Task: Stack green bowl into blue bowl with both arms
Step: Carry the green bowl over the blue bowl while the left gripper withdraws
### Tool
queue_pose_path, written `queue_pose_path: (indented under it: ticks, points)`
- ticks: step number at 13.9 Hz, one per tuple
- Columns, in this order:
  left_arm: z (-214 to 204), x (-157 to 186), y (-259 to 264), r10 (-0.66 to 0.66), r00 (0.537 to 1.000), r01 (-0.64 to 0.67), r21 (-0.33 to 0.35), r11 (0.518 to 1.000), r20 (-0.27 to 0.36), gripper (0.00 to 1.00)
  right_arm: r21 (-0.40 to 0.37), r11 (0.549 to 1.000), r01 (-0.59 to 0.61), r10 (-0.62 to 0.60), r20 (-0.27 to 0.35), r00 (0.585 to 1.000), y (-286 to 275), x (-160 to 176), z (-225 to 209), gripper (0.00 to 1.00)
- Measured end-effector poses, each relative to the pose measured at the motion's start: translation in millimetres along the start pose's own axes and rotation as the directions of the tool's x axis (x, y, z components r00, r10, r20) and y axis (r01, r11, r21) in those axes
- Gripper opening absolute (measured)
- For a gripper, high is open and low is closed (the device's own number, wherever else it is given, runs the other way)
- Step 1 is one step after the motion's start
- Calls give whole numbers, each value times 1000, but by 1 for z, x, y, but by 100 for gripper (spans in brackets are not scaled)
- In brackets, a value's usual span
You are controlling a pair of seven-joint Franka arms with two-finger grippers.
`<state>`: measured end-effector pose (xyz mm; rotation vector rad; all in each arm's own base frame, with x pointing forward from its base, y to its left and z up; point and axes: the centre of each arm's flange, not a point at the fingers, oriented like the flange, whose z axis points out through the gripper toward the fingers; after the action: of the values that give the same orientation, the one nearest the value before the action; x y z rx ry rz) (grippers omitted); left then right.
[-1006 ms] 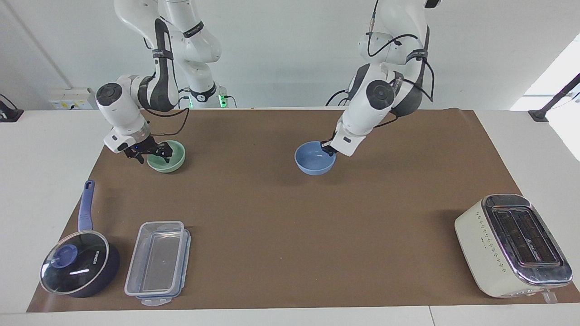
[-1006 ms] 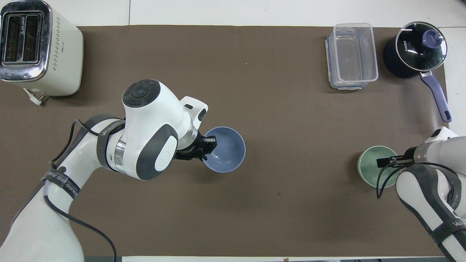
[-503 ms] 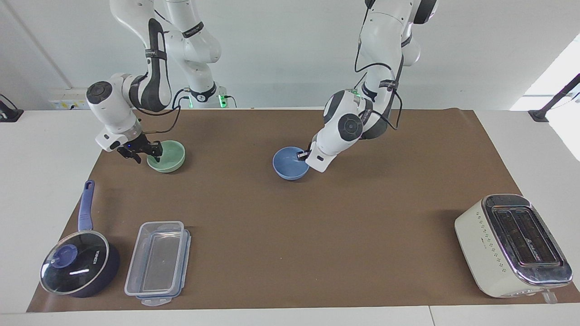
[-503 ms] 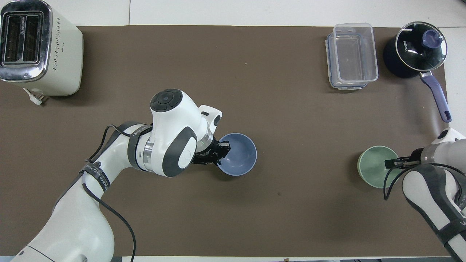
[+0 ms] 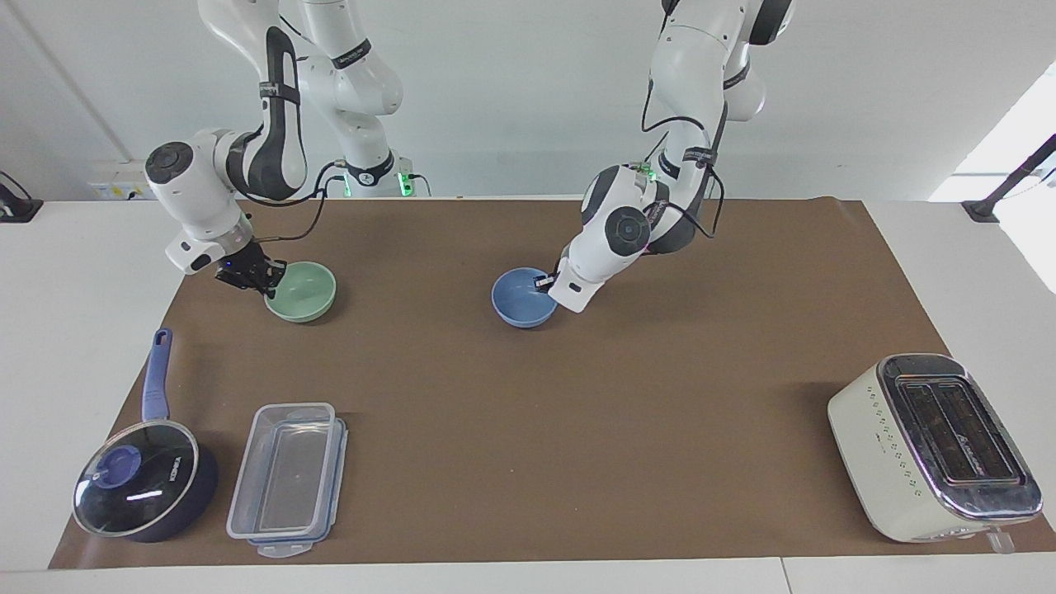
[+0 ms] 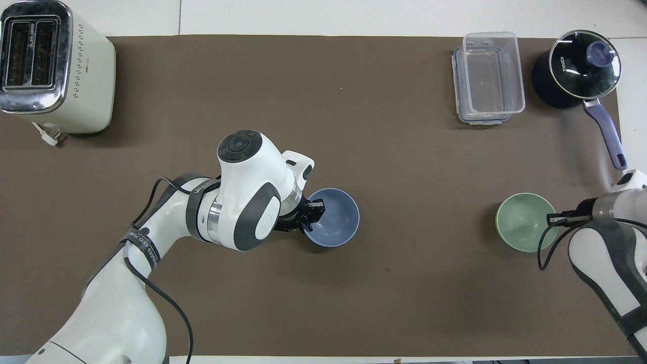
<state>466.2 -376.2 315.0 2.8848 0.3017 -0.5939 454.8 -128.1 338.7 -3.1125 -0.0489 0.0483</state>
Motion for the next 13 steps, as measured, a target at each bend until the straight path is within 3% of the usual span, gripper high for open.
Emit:
queue_pose_path:
  ticks: [3,7,10,13]
  points:
    - [-11,1,-1,-3,1000,3,-11,1000,-12,53,17,1000,6,-6,-6,1000,-8,9,-22,5]
    - [-105,14,-46,-48,997,44,-66,997,-55,98,78,997,17,-14,-40,999,-39,30,-69,5]
    - [-181,27,-101,-18,988,17,-8,1000,-152,100,83,997,9,-4,-55,999,-91,43,-83,5]
    - [-230,41,-150,89,975,-75,75,994,-206,100,81,993,86,-81,-54,995,-173,46,-83,5]
